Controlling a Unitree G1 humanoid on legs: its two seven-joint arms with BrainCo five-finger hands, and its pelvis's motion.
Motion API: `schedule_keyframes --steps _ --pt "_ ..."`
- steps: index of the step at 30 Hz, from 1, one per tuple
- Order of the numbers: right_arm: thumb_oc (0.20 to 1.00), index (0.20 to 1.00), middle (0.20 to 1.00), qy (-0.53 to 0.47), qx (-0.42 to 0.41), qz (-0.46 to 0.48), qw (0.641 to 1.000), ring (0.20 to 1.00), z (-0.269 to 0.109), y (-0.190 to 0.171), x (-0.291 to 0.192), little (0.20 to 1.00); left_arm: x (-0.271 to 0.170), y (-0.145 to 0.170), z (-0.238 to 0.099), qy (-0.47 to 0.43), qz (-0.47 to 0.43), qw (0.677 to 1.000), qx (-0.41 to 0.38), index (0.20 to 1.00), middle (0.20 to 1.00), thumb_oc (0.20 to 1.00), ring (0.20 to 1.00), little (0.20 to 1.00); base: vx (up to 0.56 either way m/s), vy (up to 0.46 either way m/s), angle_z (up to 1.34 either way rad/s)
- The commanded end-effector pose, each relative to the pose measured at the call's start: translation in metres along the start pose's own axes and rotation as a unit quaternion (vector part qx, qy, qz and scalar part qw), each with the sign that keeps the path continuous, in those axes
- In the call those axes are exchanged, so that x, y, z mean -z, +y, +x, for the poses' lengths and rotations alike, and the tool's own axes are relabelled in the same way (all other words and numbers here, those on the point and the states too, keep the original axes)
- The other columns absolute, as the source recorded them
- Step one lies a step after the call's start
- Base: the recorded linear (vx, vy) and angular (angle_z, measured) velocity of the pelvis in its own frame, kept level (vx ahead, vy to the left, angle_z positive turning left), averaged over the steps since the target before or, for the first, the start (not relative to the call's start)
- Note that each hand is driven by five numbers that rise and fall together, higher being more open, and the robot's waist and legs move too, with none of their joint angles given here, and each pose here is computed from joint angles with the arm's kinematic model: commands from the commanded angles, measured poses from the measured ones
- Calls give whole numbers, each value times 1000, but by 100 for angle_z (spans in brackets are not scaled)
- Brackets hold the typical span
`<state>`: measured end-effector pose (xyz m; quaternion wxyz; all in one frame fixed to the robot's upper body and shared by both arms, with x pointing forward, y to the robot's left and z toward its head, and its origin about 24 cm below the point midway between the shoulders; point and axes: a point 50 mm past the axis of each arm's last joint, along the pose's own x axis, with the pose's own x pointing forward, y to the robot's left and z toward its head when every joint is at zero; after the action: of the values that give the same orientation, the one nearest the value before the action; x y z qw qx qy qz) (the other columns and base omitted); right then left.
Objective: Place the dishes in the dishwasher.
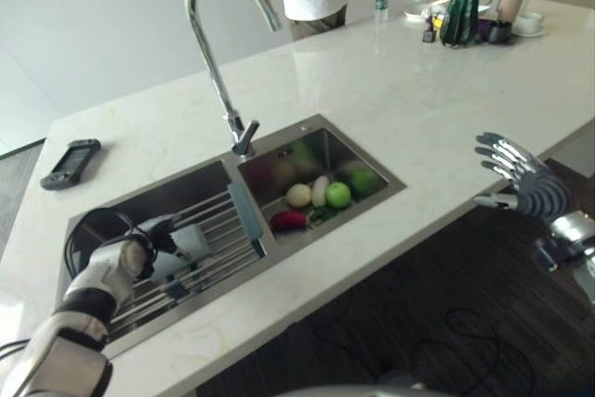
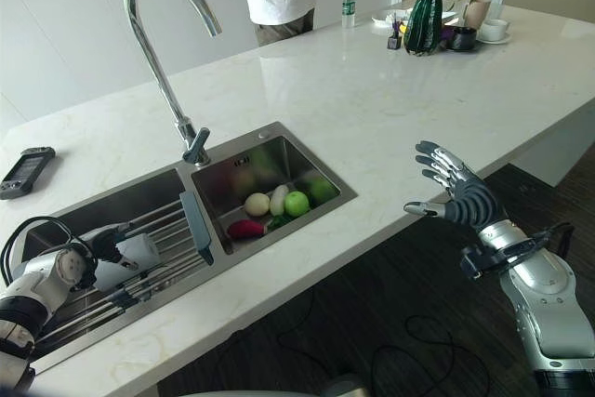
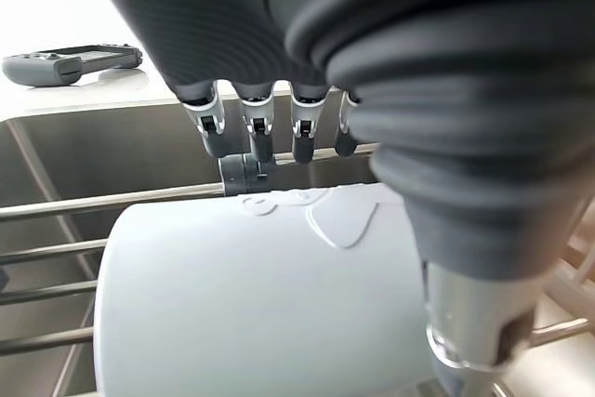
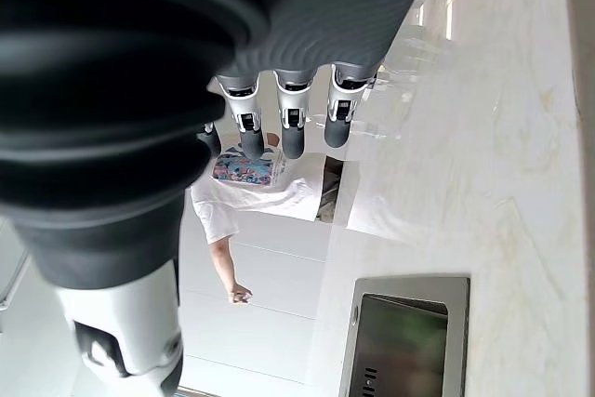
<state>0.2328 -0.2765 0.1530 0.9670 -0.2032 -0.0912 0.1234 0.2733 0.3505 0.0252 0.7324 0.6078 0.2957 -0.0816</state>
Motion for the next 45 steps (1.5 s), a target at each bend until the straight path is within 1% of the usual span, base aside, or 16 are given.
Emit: schedule_keyframes --steps 1,7,17,22,27,32,35,36,37,39,40,41,45 --pt "1000 1000 1000 -81 14 -23 996 1000 6 -8 -30 1000 10 23 -1 28 -1 999 -44 1000 1000 1000 1000 1000 0 0 0" --pt "1000 1000 1000 -80 16 -21 996 1000 6 -5 -29 1000 7 14 1 29 4 999 -36 1000 1000 1000 1000 1000 0 0 0" --pt "1000 1000 1000 -89 8 -25 996 1000 8 -5 -34 1000 19 -2 2 61 -5 998 -14 1000 1000 1000 1000 1000 0 0 0" --pt "1000 1000 1000 -89 7 -28 996 1000 7 -6 -35 1000 25 -6 1 75 -12 997 -7 1000 1000 1000 1000 1000 0 0 0" --pt "1000 1000 1000 -96 2 -32 995 1000 8 -7 -38 1000 34 -4 0 94 -18 995 -12 1000 1000 1000 1000 1000 0 0 0" --pt "1000 1000 1000 -99 -5 -37 994 1000 9 -9 -40 1000 38 -8 0 112 -6 994 -4 1000 1000 1000 1000 1000 0 2 -1" --pt "1000 1000 1000 -103 -8 -38 994 1000 10 -9 -43 1000 40 -14 1 119 -6 993 15 1000 1000 1000 1000 1000 26 20 -8" --pt "1000 1000 1000 -104 -14 -38 994 1000 9 -11 -46 1000 42 -27 0 129 -9 991 36 1000 1000 1000 1000 1000 13 9 -9" --pt "1000 1000 1000 -105 -15 -38 994 1000 9 -10 -47 1000 43 -30 0 131 -10 991 41 947 947 947 947 947 91 54 -7" --pt "1000 1000 1000 -104 -19 -39 994 1000 9 -9 -47 1000 42 -42 0 136 -5 988 68 445 445 445 445 445 47 32 -8" --pt "1000 1000 1000 -105 -20 -39 994 1000 9 -9 -48 1000 42 -46 -1 137 -3 988 74 225 225 225 225 225 9 13 -7" --pt "1000 1000 1000 -106 -22 -39 993 1000 10 -9 -48 1000 43 -50 -1 138 -2 987 78 200 200 200 200 200 7 14 -6" --pt "1000 1000 1000 -106 -28 -39 993 1000 10 -7 -48 1000 40 -54 -1 129 4 988 83 200 200 200 200 200 4 4 -11"
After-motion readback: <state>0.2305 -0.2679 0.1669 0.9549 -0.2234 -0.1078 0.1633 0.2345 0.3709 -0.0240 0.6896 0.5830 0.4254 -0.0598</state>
